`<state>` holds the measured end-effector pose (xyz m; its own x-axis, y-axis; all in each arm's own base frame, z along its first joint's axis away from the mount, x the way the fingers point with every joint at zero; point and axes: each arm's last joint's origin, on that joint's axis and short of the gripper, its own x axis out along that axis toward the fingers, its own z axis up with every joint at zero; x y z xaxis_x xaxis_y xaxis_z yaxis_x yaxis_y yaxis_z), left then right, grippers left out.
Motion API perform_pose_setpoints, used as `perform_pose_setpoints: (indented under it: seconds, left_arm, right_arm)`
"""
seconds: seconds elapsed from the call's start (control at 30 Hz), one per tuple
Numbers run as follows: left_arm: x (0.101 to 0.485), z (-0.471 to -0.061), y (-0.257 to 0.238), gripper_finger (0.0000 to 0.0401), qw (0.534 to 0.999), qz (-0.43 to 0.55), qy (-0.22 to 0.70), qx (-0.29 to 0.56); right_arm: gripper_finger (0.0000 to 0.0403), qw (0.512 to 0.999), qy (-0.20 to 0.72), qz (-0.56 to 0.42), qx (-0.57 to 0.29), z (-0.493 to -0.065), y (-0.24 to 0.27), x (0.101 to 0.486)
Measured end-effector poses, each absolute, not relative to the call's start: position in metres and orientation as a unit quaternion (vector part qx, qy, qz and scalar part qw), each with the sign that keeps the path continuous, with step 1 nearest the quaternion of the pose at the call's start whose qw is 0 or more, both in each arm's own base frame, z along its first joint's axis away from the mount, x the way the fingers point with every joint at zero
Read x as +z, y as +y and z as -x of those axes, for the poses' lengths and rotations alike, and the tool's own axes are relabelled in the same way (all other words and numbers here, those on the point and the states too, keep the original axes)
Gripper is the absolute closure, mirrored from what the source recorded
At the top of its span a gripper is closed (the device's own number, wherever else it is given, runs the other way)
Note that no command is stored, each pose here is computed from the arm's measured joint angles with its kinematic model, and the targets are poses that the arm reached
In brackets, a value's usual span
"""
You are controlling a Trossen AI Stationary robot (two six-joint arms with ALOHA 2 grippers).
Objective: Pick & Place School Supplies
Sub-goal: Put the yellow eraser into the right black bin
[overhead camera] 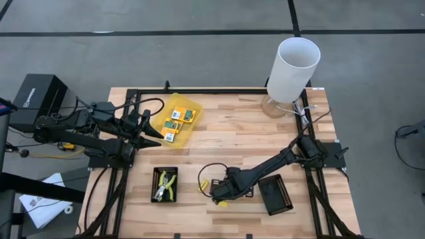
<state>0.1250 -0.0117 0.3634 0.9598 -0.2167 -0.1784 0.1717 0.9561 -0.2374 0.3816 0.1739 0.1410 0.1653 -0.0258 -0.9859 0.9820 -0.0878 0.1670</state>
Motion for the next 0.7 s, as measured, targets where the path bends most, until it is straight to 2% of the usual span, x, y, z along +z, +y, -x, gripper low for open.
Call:
perform_pose_setpoints:
  seconds: [0.17,0.4,0.57,0.7]
  left_arm:
    - [0.363,-0.125,-0.012,0.0272,0.984,0.109,0.104,-0.1]
    - [0.363,-0.125,-0.012,0.0272,0.983,0.108,0.105,-0.101]
    - [0.363,-0.125,-0.012,0.0272,0.984,0.101,0.105,-0.102]
    - [0.363,-0.125,-0.012,0.0272,0.984,0.1,0.105,-0.102]
  right_arm:
    - [0.0219,0.514,0.438,-0.56,-0.48,-0.386,0.177,0.128]
    - [0.0223,0.508,0.443,-0.558,-0.484,-0.384,0.174,0.132]
    - [0.0253,0.504,0.448,-0.553,-0.49,-0.383,0.173,0.131]
    - [0.0292,0.503,0.45,-0.55,-0.492,-0.382,0.173,0.131]
